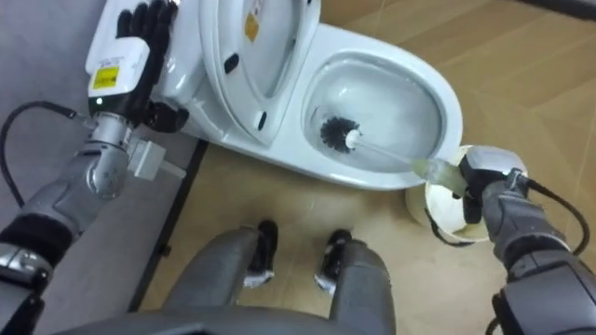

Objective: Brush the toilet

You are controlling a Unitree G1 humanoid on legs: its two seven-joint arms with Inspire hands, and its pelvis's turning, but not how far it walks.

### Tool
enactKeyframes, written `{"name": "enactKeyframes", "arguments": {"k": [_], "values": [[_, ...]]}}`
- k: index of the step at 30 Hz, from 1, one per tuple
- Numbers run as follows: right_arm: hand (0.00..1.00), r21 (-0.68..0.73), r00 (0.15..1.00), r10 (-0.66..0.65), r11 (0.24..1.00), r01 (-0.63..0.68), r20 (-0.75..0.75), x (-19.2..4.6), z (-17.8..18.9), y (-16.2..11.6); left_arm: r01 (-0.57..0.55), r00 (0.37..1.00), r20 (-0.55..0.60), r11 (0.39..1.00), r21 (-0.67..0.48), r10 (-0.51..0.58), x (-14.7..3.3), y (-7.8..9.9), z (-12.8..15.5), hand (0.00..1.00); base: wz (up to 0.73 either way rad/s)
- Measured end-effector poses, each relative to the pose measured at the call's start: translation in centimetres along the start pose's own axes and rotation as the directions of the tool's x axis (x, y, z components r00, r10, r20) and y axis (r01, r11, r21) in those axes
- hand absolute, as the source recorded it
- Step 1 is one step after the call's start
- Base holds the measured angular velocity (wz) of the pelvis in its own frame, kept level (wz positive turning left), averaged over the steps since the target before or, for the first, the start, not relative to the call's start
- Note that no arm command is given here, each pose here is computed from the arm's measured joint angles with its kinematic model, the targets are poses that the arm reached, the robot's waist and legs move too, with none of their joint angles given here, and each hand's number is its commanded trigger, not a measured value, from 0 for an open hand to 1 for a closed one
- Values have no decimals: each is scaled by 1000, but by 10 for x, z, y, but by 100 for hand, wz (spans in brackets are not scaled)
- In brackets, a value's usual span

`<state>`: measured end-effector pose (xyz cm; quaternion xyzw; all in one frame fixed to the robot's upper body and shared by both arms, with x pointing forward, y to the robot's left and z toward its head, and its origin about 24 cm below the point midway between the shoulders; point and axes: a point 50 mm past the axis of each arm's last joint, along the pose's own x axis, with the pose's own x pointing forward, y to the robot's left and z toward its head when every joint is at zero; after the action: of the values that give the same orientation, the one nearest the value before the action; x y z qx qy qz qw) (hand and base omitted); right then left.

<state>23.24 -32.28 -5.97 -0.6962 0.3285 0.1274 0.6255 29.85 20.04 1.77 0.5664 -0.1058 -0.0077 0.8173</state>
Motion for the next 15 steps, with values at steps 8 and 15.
{"name": "enactKeyframes", "arguments": {"k": [8, 15], "values": [[100, -99, 985, -166, 982, 162, -37, 7, -13, -57, -131, 988, 87, 991, 18, 129, 24, 21, 15, 0, 12], [100, -152, 936, -351, 927, 343, -25, 9, -7, -103, -261, 957, 136, 965, 12, 257, 35, 37, 24, 0, 8]]}}
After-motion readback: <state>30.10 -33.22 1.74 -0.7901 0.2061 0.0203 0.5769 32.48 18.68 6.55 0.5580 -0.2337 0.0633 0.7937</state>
